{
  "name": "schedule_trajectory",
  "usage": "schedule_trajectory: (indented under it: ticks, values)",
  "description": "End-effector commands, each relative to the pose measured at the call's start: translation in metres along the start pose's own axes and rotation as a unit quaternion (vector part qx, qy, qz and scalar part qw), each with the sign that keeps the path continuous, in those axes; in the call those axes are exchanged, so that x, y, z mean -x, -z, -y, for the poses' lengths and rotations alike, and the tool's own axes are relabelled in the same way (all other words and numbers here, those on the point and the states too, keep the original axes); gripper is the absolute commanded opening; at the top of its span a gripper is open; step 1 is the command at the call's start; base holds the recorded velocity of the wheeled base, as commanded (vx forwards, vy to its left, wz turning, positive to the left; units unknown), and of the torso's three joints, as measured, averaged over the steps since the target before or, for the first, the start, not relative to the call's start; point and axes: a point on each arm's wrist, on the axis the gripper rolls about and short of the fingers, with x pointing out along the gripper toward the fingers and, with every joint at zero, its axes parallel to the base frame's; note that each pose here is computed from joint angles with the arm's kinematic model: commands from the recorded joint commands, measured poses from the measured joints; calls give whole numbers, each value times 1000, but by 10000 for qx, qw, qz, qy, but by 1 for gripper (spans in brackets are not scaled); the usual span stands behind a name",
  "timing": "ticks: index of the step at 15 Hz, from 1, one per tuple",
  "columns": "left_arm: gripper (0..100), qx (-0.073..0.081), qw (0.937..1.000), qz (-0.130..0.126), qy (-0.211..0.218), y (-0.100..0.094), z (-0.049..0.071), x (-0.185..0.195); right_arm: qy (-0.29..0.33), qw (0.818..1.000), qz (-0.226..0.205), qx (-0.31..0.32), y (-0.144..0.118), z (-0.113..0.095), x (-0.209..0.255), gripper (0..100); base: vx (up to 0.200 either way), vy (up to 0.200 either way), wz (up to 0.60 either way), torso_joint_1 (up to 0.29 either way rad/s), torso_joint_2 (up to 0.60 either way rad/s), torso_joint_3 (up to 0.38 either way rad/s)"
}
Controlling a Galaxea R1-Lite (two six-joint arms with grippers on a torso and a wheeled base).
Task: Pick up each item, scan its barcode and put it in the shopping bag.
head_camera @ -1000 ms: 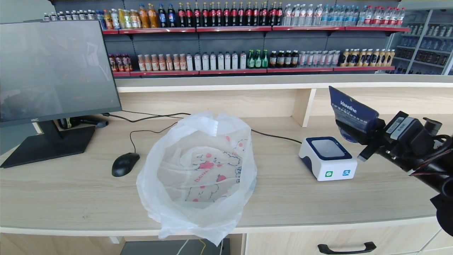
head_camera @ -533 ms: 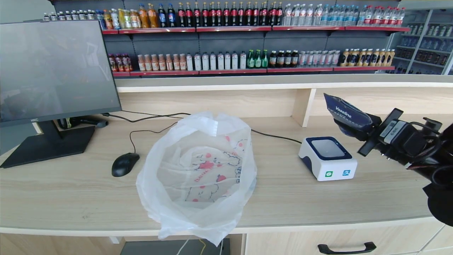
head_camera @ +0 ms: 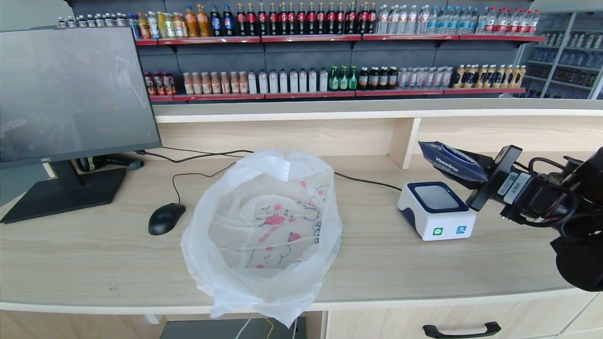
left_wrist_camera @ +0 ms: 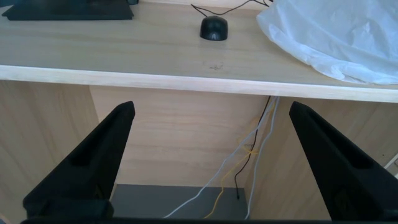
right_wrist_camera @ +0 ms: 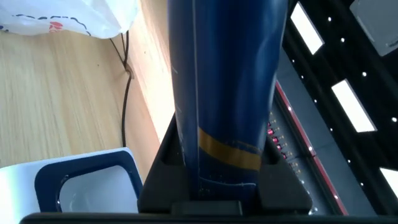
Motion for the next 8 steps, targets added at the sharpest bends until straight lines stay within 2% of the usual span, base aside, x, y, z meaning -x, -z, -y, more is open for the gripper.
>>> schedule_trajectory:
  ticks: [1,8]
  values:
    - [100,0,10000,2,1,0,0,0,-116,9999,72,22,5,-4,-1,0,0,0,0,0,0,0]
    - [100,0,10000,2,1,0,0,0,-213,9995,168,189,8,-6,0,0,0,0,0,0,0,0]
